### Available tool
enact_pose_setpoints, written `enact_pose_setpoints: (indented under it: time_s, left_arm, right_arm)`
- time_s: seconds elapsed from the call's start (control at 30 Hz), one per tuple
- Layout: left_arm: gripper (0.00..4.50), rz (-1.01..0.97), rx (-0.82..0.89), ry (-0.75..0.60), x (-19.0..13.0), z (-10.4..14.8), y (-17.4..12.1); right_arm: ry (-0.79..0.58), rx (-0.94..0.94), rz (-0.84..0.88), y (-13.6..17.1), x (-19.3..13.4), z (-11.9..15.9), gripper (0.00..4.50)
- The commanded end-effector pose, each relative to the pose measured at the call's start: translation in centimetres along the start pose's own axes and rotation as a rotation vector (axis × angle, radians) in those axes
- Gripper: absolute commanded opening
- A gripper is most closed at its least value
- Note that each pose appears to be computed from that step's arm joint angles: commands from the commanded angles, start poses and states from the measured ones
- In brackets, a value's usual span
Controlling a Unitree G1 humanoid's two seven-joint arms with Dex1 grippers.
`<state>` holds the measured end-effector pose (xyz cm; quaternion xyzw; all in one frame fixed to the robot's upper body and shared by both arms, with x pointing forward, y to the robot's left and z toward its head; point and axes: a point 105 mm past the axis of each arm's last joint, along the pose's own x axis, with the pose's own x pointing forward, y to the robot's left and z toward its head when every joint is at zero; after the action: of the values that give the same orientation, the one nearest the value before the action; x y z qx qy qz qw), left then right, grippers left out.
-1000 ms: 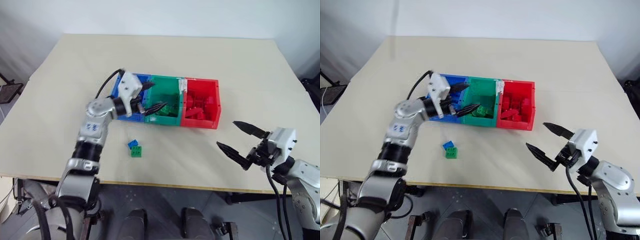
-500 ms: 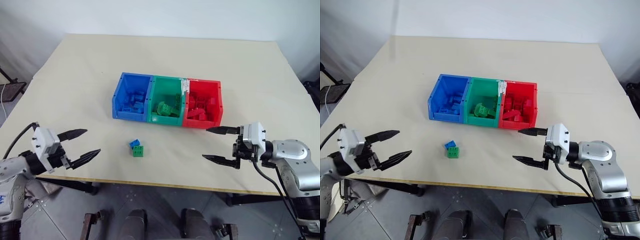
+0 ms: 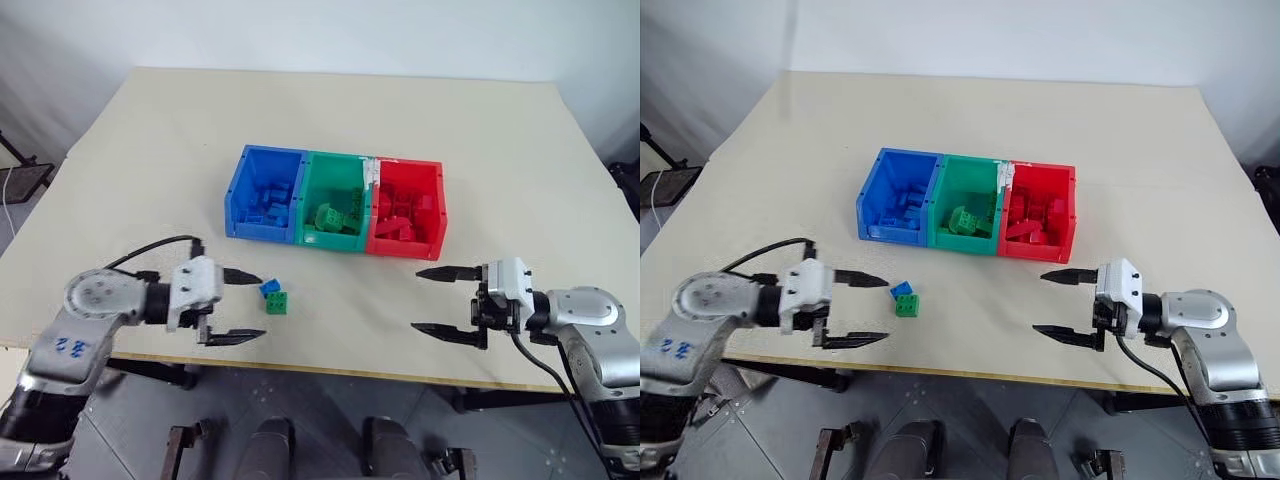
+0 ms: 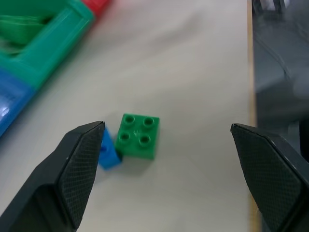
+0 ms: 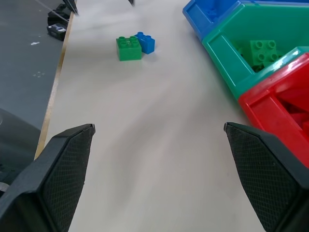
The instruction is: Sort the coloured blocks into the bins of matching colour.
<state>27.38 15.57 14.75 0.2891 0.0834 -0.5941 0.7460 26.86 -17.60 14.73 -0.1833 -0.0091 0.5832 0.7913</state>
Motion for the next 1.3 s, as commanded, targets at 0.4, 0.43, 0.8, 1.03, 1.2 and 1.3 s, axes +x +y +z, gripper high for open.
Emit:
enact_pose_setpoints:
  time_s: [0.4, 0.43, 0.8, 1.03, 1.2, 1.3]
  left_arm:
    - [3.86, -0.089, 0.012, 0.218, 3.9, -2.1, 1.1]
    - [3.57, -0.094, 0.005, 0.231, 3.9, -2.3, 1.0]
    - [1.5, -0.091, 0.017, 0.204, 4.6, -2.3, 1.0]
    - [1.5, 0.057, 0.026, -0.12, 4.9, 3.4, 4.2]
    - [1.5, 0.214, -0.006, -0.358, 3.8, 8.1, 7.9]
    - [1.5, 0.321, -0.01, -0.425, 4.0, 9.6, 10.7]
  right_arm:
    - [-0.001, -0.027, -0.077, 0.9, -0.7, 0.7, 4.5]
    - [-0.001, -0.028, -0.078, 0.9, -0.7, 0.7, 4.5]
    - [-0.01, -0.028, -0.082, 0.6, -0.4, 0.5, 4.5]
    - [-0.044, -0.002, -0.177, 0.0, -1.4, 0.9, 4.5]
    - [-0.129, 0.061, -0.384, 0.0, -3.5, 1.6, 4.5]
    - [-0.166, 0.062, -0.517, 0.3, -4.6, 1.8, 4.5]
